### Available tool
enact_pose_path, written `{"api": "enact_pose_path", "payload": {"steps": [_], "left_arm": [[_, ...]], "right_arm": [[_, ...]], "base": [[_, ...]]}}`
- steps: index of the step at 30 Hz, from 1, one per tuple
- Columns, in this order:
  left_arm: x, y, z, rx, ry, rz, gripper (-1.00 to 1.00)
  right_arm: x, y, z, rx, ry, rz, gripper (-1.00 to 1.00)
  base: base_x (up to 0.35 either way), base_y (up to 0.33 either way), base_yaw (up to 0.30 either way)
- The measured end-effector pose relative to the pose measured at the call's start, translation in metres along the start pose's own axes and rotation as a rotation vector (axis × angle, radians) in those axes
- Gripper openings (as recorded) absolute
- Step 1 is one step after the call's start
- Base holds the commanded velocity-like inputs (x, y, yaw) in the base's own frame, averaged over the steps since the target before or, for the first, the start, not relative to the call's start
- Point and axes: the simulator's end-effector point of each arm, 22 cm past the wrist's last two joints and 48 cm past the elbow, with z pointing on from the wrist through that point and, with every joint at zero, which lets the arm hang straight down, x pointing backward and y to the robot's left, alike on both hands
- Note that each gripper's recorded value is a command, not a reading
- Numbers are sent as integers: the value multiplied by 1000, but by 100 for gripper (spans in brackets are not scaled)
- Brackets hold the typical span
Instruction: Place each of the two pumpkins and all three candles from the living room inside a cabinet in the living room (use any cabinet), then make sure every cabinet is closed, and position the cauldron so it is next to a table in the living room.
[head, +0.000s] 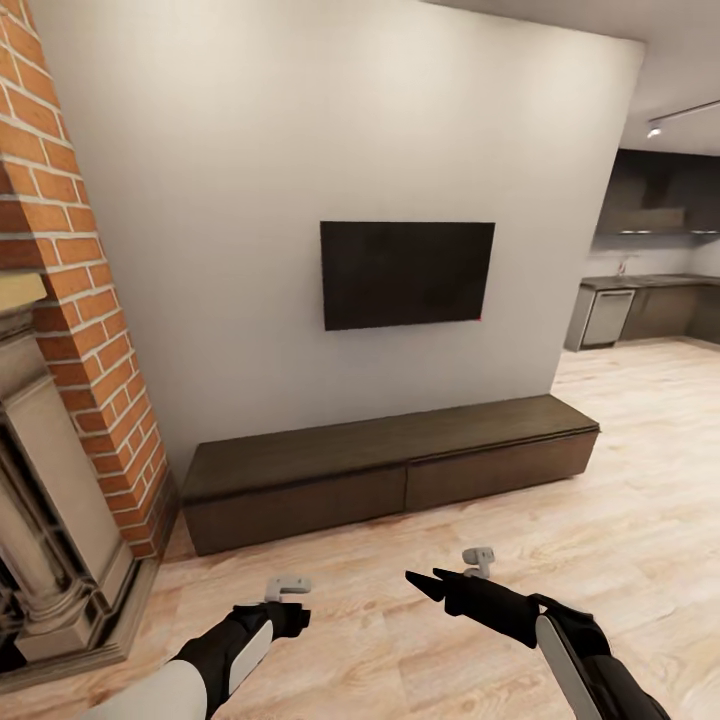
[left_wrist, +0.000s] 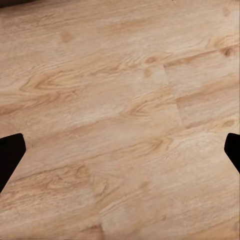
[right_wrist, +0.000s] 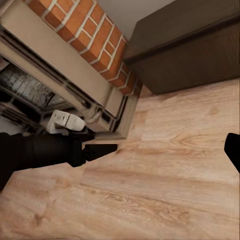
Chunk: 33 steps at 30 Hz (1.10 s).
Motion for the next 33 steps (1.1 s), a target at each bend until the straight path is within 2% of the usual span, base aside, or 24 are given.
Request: {"api": "enact_pose_path", "payload": {"steps": [5, 9, 13, 18, 29, 33], "left_arm": [[0, 1, 0, -1, -1, 1, 100], [0, 1, 0, -1, -1, 1, 100], [1, 6, 1, -20, 12, 9, 100], [13, 11, 2, -31, 38, 9, 100], [20, 14, 3, -38, 52, 9, 100], [29, 9, 3, -22, 56, 6, 100]], "right_arm": [[0, 0, 0, -1, -2, 0, 100], [0, 0, 0, 0, -1, -1, 100], [32, -8, 0, 29, 71, 18, 100], [53, -5, 2, 29, 117, 7, 100], [55, -3, 3, 25, 123, 3, 100], [70, -7, 3, 42, 131, 50, 100]], "base": [[146, -1, 258], [210, 0, 65], [0, 0, 0], [0, 0, 0], [0, 0, 0], [0, 0, 0]]}}
